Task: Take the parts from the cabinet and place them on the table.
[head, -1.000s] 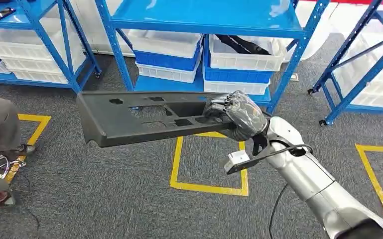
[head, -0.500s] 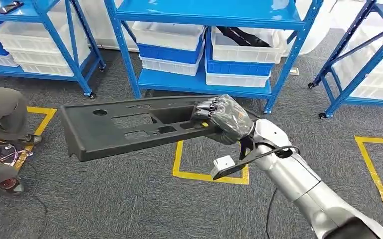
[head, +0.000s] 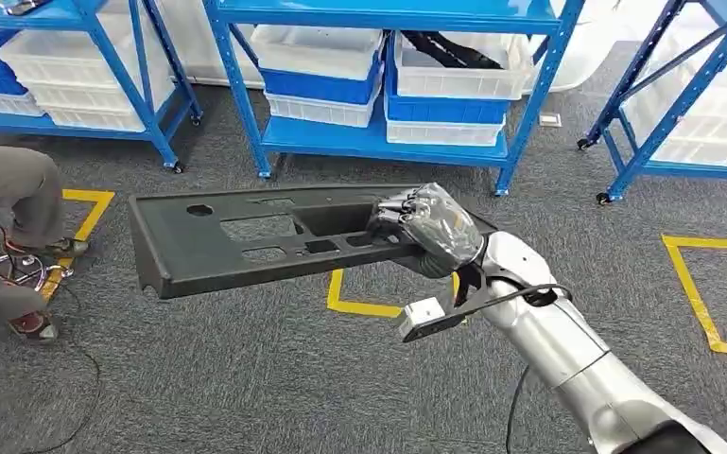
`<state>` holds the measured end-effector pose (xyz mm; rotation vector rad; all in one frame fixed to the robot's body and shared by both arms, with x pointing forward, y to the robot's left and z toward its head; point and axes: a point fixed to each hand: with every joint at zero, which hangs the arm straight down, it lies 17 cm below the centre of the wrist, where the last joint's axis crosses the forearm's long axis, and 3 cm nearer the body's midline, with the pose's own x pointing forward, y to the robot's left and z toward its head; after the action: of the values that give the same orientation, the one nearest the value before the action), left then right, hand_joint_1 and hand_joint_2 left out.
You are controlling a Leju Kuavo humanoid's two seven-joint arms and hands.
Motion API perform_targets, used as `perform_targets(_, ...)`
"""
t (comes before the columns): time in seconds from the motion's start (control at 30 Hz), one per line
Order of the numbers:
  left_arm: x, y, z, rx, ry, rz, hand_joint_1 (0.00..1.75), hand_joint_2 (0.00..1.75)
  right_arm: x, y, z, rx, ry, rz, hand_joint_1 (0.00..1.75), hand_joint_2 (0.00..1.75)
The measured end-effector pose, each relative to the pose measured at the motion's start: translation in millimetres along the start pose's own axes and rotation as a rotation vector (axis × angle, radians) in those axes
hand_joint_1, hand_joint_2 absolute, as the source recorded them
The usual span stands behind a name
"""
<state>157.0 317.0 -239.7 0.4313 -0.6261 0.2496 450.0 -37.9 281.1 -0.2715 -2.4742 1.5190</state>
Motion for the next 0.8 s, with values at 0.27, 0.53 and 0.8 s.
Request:
perform_targets(0.27, 0, 2, -1, 0.006, 0.0, 0.0, 0.0, 0.0, -2, 4, -3, 0.008, 0.011, 0.001, 1.68, 1.75)
perform_targets(0.53, 2, 2, -1, 0.014, -0.001, 0.011, 0.0, 0.0, -7, -3, -6, -0.004, 0.026, -0.006, 1.68, 1.75)
perform_targets(0.8, 2, 1, -1, 0.014, -0.002, 0.015, 0.0, 0.0, -18, 0, -2, 0.011, 0.067, 0.021, 1.68, 1.75)
